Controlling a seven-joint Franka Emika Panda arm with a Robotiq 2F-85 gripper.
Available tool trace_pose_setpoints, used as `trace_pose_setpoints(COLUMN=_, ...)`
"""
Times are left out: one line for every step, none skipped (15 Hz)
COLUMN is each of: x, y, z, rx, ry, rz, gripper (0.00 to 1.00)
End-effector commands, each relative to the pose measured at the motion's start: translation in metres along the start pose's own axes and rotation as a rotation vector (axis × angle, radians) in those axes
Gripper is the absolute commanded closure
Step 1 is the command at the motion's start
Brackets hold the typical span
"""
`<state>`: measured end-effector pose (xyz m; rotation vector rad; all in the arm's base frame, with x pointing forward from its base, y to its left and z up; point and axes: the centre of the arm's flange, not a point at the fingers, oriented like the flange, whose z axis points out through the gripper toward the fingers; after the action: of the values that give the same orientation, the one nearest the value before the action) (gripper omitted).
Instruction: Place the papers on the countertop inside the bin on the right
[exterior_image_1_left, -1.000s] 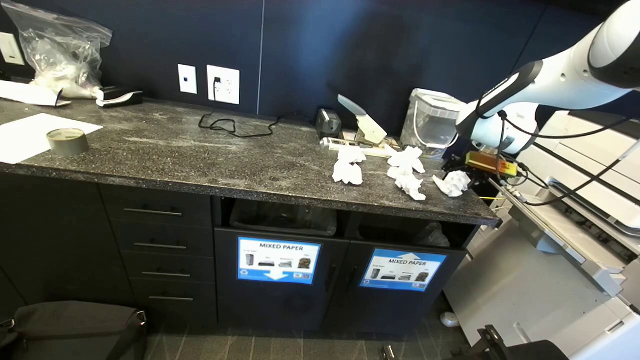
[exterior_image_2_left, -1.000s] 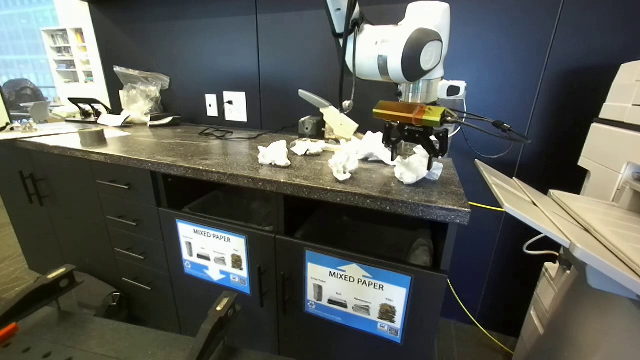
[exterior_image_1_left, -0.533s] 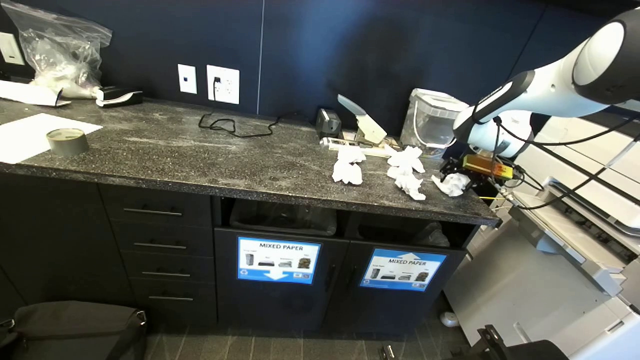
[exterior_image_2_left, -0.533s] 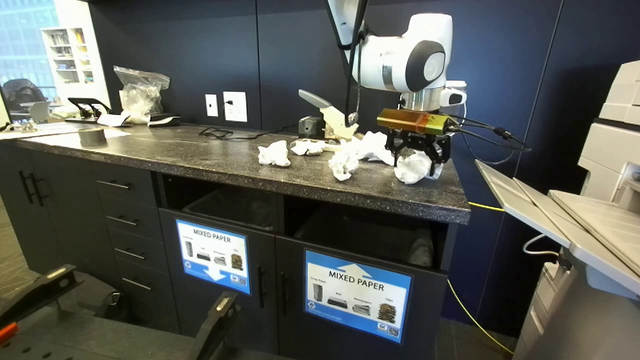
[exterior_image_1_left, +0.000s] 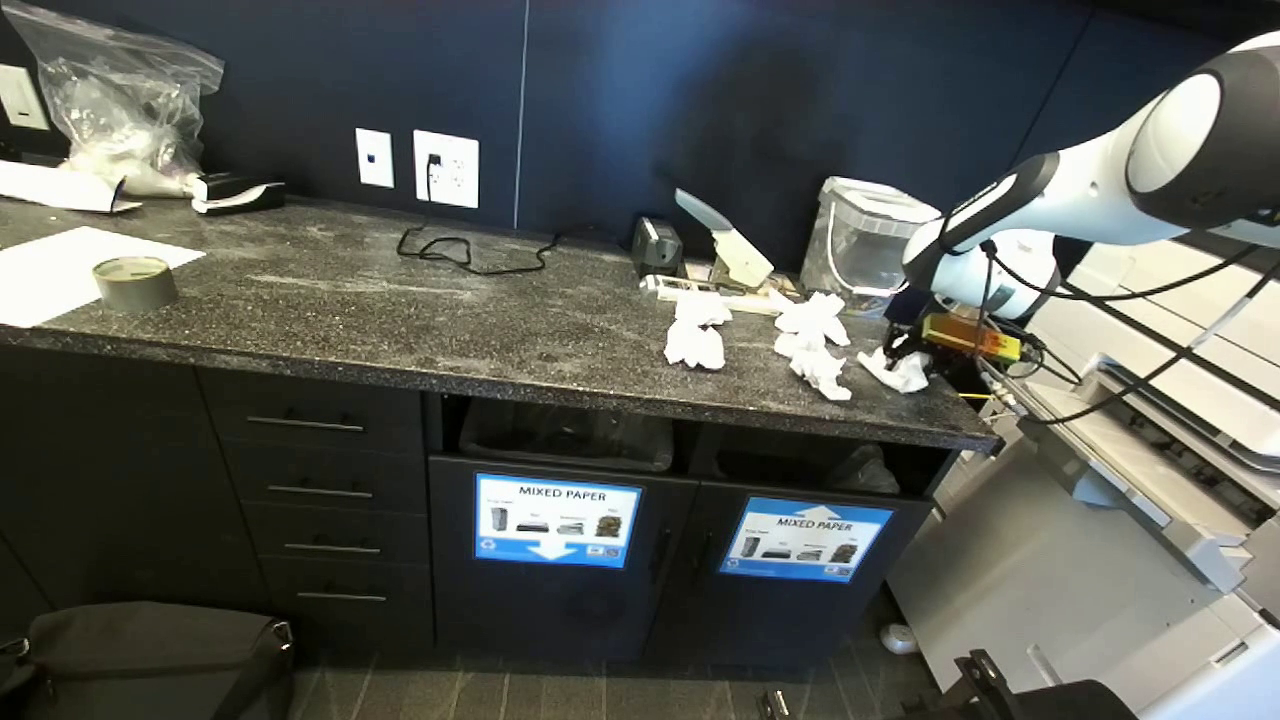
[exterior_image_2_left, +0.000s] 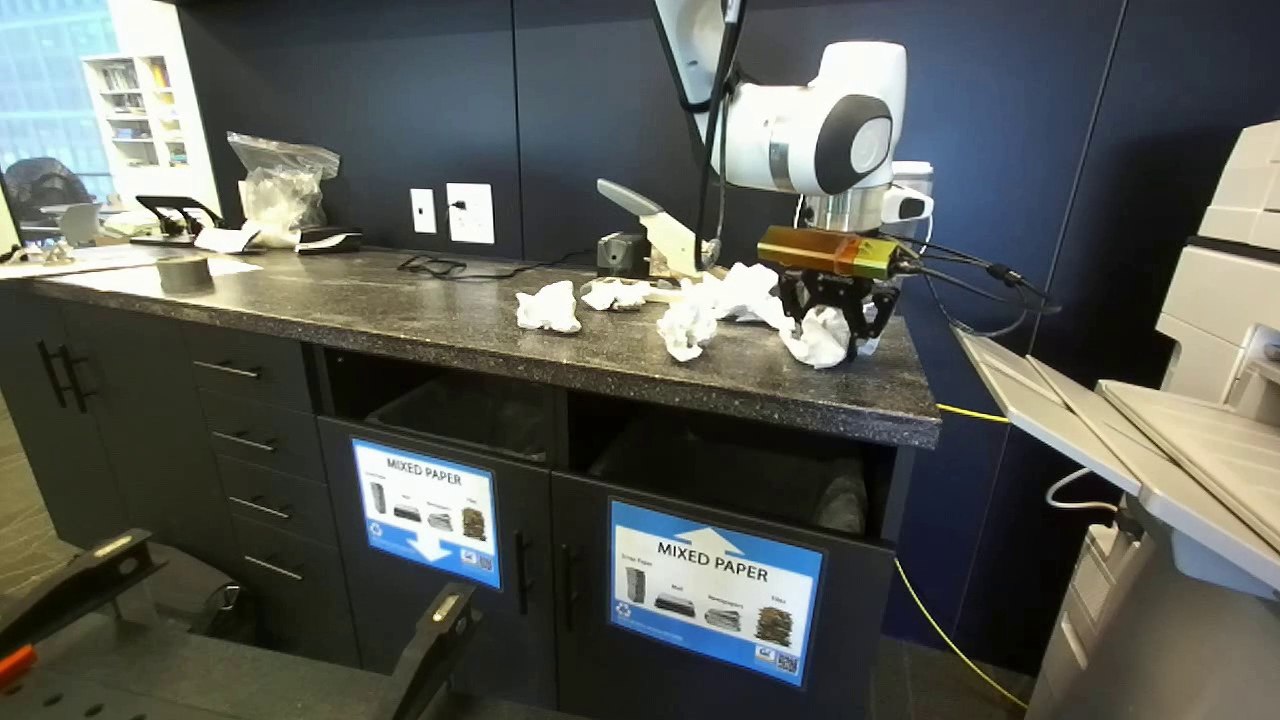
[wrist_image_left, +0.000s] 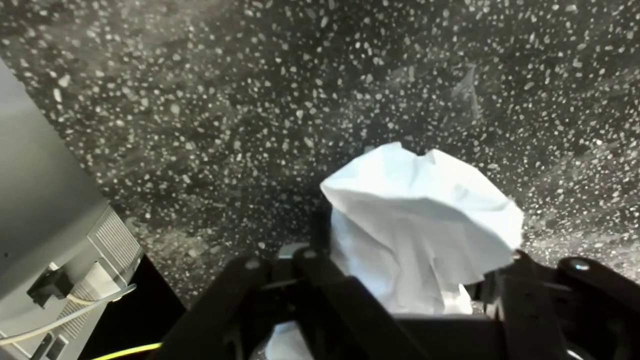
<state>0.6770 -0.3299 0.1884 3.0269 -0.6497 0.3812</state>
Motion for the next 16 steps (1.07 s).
trace_pose_setpoints(x=0.014, y=0.001, z=0.000, rx=-0.005, ry=0.000, rz=-0.017, gripper=0.70)
trace_pose_setpoints(x=0.013, y=0.001, z=0.000, rx=-0.007, ry=-0.006, rz=-0.021, gripper=0.79)
trace_pose_setpoints(x=0.014, y=0.000, z=-0.001, rx=0.000, ry=-0.019, rz=-0.025, gripper=0.84)
trace_pose_setpoints(x=0.013, y=-0.001, z=-0.002, rx=0.006, ry=-0.039, rz=-0.042, gripper=0.88)
trace_pose_setpoints(x=0.010, y=-0.003, z=-0.002, rx=0.002, ry=-0.072, rz=-0.067, gripper=0.89)
trace_pose_setpoints(x=0.009, y=-0.004, z=-0.003, rx=0.004, ry=-0.095, rz=-0.088, gripper=0.90)
trace_pose_setpoints(x=0.006, y=-0.006, z=-0.005, rx=0.008, ry=-0.124, rz=-0.113, gripper=0.92)
trace_pose_setpoints(x=0.002, y=-0.009, z=-0.006, rx=0.009, ry=-0.146, rz=-0.135, gripper=0.88)
trace_pose_setpoints(x=-0.003, y=-0.013, z=-0.009, rx=0.001, ry=-0.169, rz=-0.154, gripper=0.88)
trace_pose_setpoints(x=-0.007, y=-0.014, z=-0.011, rx=-0.004, ry=-0.185, rz=-0.168, gripper=0.87)
trace_pose_setpoints(x=-0.013, y=-0.018, z=-0.015, rx=-0.014, ry=-0.200, rz=-0.181, gripper=0.87)
trace_pose_setpoints(x=-0.017, y=-0.020, z=-0.018, rx=-0.019, ry=-0.210, rz=-0.190, gripper=0.86)
trace_pose_setpoints(x=-0.024, y=-0.024, z=-0.023, rx=-0.031, ry=-0.214, rz=-0.194, gripper=0.87)
trace_pose_setpoints(x=-0.030, y=-0.028, z=-0.026, rx=-0.040, ry=-0.214, rz=-0.198, gripper=0.87)
trace_pose_setpoints(x=-0.040, y=-0.031, z=-0.032, rx=-0.044, ry=-0.204, rz=-0.195, gripper=0.87)
trace_pose_setpoints(x=-0.050, y=-0.035, z=-0.037, rx=-0.047, ry=-0.203, rz=-0.193, gripper=0.88)
